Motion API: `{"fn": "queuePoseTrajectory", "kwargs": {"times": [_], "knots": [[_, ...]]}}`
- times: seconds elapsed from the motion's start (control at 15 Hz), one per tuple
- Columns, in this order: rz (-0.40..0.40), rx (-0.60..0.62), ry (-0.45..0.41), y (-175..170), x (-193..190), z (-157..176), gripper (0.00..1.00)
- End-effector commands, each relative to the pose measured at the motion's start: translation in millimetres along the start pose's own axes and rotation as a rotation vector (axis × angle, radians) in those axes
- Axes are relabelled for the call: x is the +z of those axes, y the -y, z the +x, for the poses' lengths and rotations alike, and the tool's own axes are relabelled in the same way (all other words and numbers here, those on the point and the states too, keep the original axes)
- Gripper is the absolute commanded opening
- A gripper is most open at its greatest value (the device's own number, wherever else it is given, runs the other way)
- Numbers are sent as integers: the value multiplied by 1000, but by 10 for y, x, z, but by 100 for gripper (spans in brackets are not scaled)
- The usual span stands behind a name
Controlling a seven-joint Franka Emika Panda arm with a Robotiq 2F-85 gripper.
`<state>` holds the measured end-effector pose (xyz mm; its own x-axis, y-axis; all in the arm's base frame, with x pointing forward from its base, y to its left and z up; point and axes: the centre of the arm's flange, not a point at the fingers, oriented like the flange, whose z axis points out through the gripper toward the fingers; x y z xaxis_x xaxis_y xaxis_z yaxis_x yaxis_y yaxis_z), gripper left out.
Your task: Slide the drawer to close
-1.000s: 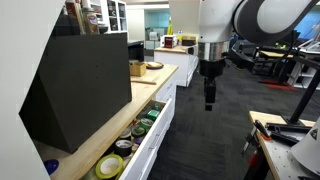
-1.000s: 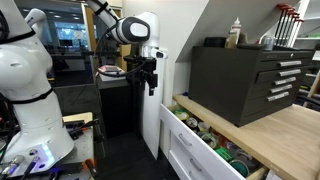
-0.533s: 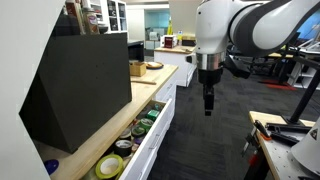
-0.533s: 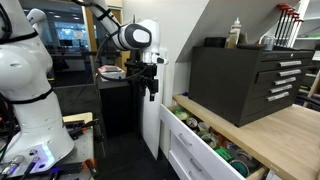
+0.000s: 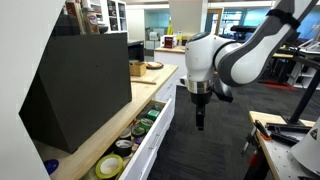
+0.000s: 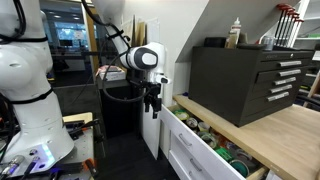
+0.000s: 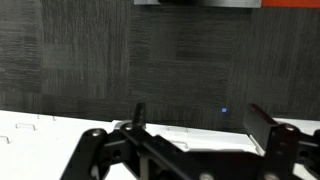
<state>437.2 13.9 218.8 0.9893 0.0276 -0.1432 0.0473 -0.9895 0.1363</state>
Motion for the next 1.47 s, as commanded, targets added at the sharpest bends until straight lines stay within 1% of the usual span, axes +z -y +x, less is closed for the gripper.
{"fn": "queuePoseTrajectory", "kwargs": {"times": [0.0,0.27,0.47,0.73,0.8,0.87,1.2,1.27,1.33,1.4], "knots": [[19,21,-47,15,363,377,100],[30,25,-84,8,696,703,100],[26,37,-77,-25,929,981,100],[14,55,-88,-58,1042,1309,100],[22,43,-73,-74,998,1089,100],[22,45,-75,-74,1029,1138,100],[23,46,-70,-70,1056,1135,100],[10,47,-81,-71,1093,1113,100],[-10,73,-126,-88,1180,1136,100],[-12,81,-138,-109,1242,1169,100]]}}
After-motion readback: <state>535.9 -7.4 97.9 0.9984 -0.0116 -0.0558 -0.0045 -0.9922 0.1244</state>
